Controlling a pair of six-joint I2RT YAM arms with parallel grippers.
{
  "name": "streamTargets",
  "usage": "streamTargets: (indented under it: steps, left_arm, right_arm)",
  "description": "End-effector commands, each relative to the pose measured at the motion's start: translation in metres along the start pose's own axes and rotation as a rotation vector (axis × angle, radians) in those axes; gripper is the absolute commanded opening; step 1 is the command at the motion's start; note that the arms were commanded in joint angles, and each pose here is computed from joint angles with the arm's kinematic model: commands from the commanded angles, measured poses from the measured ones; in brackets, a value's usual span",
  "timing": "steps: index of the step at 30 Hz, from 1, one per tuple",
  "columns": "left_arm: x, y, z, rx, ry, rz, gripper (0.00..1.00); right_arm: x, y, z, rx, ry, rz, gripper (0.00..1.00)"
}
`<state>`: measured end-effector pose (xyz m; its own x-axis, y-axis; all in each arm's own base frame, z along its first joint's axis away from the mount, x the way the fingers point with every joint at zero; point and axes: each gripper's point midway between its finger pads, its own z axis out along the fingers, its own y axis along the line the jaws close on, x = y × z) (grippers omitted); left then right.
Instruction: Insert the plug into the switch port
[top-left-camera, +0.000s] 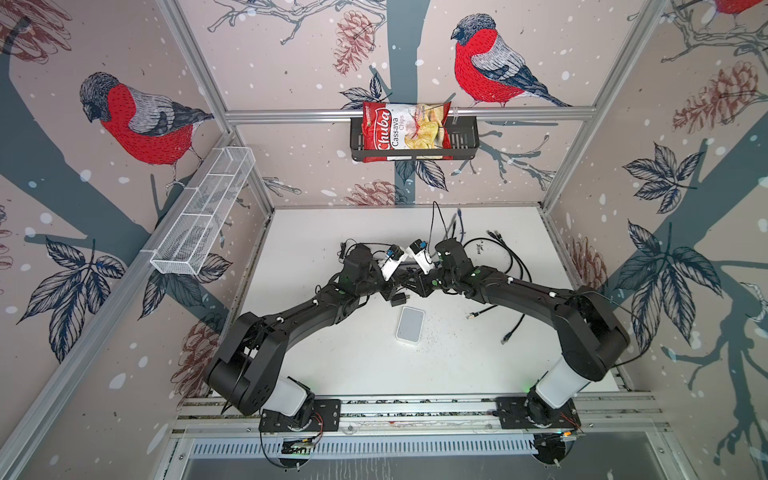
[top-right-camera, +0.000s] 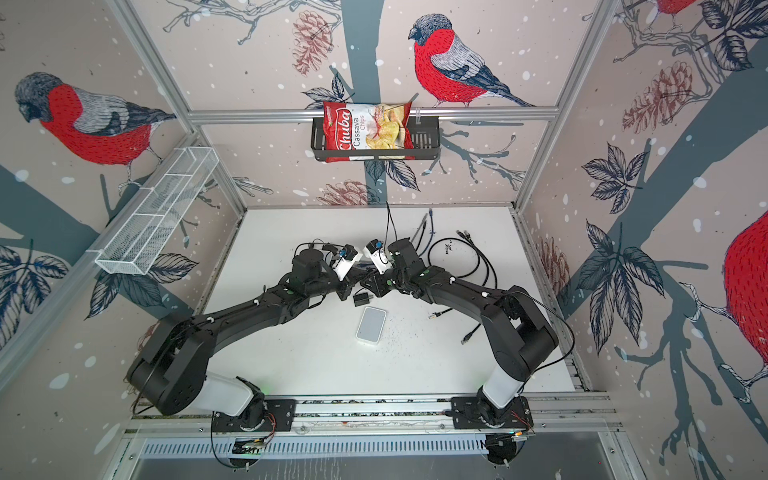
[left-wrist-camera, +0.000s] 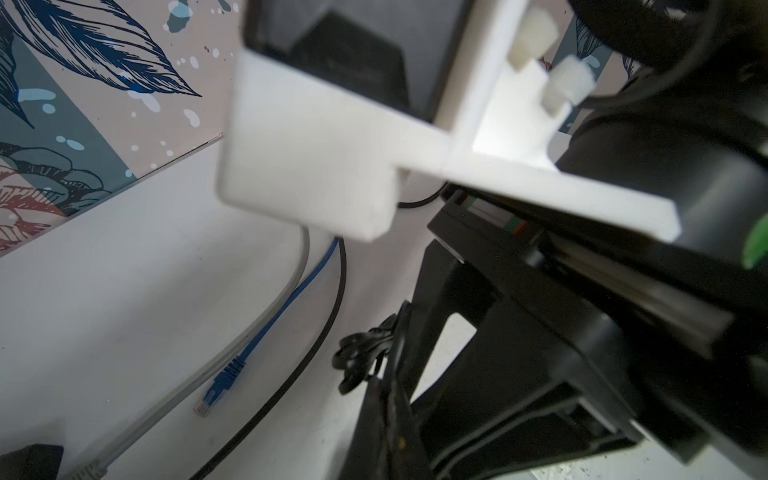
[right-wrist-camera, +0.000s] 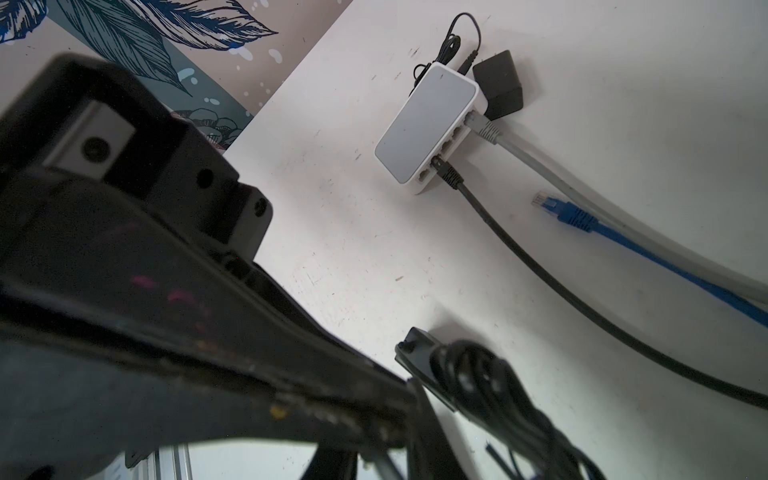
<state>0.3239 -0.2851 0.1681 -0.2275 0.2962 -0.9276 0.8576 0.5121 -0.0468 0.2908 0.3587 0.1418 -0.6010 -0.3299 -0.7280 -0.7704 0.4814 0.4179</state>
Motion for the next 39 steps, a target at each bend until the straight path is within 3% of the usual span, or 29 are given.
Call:
streamTargets:
  steps: [1,18,34,39]
  left_arm:
    - [-0.007,-0.007,0.0,0.042,-0.034,0.009,0.0]
    - [0.018,-0.02,0.008,0.08,0.055,0.079,0.0]
    - [0.02,-0.044,0.009,0.172,0.068,0.183,0.0]
    - [0.023,-0.044,0.011,0.175,0.072,0.168,0.0]
  right_arm:
    - [-0.015,0.0,-0.001,-0.003,-0.052,-0.006,0.21]
    - [-0.024,-0.007,0.002,-0.024,-0.043,0.018,0.18]
    - [-0.02,-0.016,0.013,-0.015,-0.017,0.028,0.15]
    - [-0.025,-0.016,0.011,-0.029,-0.037,0.038,0.19]
